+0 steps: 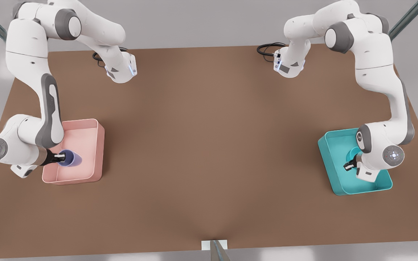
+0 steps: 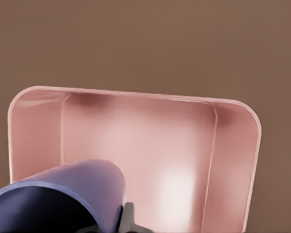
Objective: Put the bowls and cups in different boxes
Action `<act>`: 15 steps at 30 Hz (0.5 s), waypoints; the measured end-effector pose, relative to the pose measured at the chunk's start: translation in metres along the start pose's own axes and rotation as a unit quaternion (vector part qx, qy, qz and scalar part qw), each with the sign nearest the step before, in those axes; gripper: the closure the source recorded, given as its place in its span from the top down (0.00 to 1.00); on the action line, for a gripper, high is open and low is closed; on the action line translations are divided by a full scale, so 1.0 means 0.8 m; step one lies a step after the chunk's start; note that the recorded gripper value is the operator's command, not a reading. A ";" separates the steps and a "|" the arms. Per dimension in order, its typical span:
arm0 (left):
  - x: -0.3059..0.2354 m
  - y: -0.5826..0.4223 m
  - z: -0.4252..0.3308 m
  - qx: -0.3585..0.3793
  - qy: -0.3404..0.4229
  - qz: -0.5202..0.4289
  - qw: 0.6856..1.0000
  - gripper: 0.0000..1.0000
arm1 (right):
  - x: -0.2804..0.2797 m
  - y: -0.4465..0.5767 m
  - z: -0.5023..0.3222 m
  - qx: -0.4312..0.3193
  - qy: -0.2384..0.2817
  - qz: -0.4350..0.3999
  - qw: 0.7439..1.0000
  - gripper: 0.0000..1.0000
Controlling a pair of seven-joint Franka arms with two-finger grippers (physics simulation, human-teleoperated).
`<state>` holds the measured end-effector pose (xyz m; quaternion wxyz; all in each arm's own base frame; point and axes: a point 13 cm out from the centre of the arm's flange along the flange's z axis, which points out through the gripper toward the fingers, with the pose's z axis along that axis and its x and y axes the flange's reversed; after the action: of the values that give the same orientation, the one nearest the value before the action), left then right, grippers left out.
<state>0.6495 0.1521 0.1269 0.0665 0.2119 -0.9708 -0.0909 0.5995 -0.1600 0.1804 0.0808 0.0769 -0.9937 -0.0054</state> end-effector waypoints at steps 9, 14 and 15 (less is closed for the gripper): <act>0.000 0.006 0.071 -0.005 0.016 -0.006 1.000 1.00 | -0.021 -0.009 0.067 0.010 -0.008 -0.062 0.998 0.21; -0.024 0.022 -0.051 0.029 -0.033 -0.016 0.999 1.00 | -0.026 -0.018 0.066 0.030 -0.014 -0.079 0.996 1.00; -0.022 0.026 -0.094 0.035 -0.043 -0.017 0.998 1.00 | -0.027 -0.019 0.066 0.033 -0.015 -0.080 0.996 1.00</act>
<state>0.6699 0.1671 0.2032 0.0153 0.2260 -0.9717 -0.0672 0.6147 -0.1717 0.1245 0.0625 0.1591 -0.9851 0.0200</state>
